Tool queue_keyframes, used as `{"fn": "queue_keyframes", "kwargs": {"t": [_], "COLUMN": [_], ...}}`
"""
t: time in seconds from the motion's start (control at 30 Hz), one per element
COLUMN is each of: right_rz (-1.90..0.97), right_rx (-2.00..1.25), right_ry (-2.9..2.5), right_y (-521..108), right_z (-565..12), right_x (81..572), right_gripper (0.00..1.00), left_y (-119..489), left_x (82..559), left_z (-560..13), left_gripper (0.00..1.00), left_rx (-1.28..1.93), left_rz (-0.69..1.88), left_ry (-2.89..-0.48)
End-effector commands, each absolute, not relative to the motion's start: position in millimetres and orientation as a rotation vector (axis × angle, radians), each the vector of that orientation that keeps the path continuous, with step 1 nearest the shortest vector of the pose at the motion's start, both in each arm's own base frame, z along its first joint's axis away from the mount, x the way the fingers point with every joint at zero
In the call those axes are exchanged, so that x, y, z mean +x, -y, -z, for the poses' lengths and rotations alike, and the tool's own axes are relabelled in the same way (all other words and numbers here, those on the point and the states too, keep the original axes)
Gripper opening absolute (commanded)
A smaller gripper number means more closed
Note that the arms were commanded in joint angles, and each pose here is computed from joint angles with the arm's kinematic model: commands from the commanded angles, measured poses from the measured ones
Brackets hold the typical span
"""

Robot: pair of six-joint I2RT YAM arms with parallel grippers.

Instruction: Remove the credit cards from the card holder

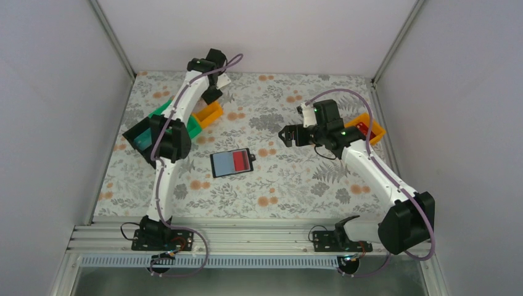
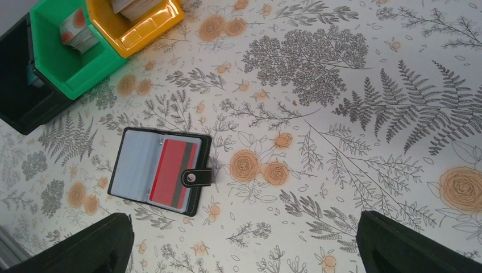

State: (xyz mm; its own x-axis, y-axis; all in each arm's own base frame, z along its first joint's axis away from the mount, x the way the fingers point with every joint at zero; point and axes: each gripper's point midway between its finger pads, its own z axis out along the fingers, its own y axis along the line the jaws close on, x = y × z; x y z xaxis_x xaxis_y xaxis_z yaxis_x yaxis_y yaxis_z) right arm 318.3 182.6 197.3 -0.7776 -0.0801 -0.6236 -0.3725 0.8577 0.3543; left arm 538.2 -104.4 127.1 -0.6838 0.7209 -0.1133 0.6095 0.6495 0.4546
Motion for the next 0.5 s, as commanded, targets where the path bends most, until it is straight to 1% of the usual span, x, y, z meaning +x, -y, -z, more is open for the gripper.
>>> {"fn": "queue_keyframes", "kwargs": {"t": [0.0,0.03,0.1,0.13,0.2,0.27,0.33,0.47], "right_rz": [-0.674,-0.691,-0.726,-0.746,-0.796,-0.866,-0.954,-1.114], "right_rx": [-0.359,-0.368,-0.371,-0.369,-0.365,-0.362,-0.361,-0.365], "right_ry": [-2.322,-2.308,-2.275,-2.264,-2.252,-2.251,-2.257,-2.269], "right_y": [-186,-188,-191,-193,-197,-203,-211,-229], "right_z": [-220,-224,-233,-237,-242,-241,-238,-228], "right_x": [322,321,319,317,314,308,302,287], "right_gripper": [0.99,0.99,0.99,0.99,0.99,0.99,0.99,0.98], "left_y": [153,156,158,159,159,154,147,131], "left_x": [516,511,498,490,468,447,423,375], "left_z": [-202,-216,-241,-249,-266,-278,-281,-267], "left_gripper": [0.63,0.74,0.92,0.99,1.00,1.00,1.00,1.00], "left_rx": [1.082,1.063,1.032,1.022,1.013,1.005,1.000,0.997], "left_rz": [-0.126,-0.070,0.019,0.060,0.116,0.118,0.115,0.082], "left_ry": [-2.425,-2.397,-2.350,-2.332,-2.288,-2.251,-2.231,-2.198]}}
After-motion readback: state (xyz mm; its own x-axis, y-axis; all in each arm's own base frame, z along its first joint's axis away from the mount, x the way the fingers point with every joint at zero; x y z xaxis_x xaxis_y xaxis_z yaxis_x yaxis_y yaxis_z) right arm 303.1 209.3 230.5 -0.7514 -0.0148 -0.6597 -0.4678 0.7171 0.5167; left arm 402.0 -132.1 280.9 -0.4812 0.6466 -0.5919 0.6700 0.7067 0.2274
